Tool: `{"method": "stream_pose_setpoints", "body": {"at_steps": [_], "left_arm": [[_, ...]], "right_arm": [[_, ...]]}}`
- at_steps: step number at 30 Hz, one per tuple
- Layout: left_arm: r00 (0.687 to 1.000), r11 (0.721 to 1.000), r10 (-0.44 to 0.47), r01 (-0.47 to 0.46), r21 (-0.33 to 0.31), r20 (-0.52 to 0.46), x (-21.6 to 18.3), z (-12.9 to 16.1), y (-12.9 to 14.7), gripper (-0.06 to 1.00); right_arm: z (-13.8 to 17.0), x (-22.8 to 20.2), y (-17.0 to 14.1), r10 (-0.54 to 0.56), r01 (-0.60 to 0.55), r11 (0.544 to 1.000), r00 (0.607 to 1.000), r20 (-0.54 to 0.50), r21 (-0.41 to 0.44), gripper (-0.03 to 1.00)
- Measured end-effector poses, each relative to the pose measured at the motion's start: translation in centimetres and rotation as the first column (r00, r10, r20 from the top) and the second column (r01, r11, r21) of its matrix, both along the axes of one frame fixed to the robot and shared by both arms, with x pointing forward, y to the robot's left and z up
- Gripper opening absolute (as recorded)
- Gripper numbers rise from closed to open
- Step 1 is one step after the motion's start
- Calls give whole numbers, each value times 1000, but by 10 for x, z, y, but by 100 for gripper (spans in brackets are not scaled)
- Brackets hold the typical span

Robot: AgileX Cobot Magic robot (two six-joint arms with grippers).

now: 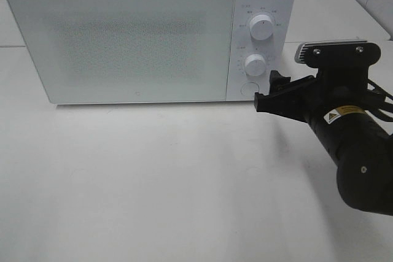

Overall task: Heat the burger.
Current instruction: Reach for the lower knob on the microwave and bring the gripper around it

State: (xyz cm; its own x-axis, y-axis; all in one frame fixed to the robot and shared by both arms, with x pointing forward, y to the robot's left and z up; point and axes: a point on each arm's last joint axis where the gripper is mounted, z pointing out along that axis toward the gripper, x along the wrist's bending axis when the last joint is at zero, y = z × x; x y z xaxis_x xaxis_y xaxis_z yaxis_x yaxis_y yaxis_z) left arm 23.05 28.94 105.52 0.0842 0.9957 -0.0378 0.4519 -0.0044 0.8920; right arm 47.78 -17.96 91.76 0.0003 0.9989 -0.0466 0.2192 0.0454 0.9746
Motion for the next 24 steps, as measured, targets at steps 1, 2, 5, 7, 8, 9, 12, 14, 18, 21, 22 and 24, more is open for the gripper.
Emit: {"method": "stream_pose_setpoints", "body": {"at_steps": [1,2,5,7,8,9,12,14,18,21,22,24], "left_arm": [[1000,1000,0,0,0,0,0,0,0,98],[1000,1000,0,0,0,0,0,0,0,98],[1000,1000,0,0,0,0,0,0,0,98],[1000,1000,0,0,0,0,0,0,0,98],[1000,1000,0,0,0,0,0,0,0,98],[1000,1000,0,0,0,0,0,0,0,98],[1000,1000,0,0,0,0,0,0,0,98],[1000,1000,0,0,0,0,0,0,0,98],[1000,1000,0,0,0,0,0,0,0,98],[1000,1000,0,0,0,0,0,0,0,98],[1000,1000,0,0,0,0,0,0,0,98],[1000,1000,0,0,0,0,0,0,0,98]], "right_arm": [[-1,1,3,-2,2,1000,1000,-1,-6,75],[-1,1,3,-2,2,1000,1000,-1,-6,75],[-4,4,13,-2,2,1000,1000,-7,-18,75],[-6,9,19,-11,11,1000,1000,-6,-17,75],[-6,11,21,-16,16,1000,1000,-5,-13,75],[-6,16,24,-34,34,999,999,0,0,75],[-5,23,29,-51,50,999,999,11,11,75],[-3,28,33,-52,52,999,998,21,6,75],[-3,39,43,-53,53,999,998,39,8,75],[-3,42,45,-54,54,999,998,43,11,75],[-5,46,48,-59,58,998,997,43,14,75],[-7,48,50,-62,61,998,997,43,13,75]]}}
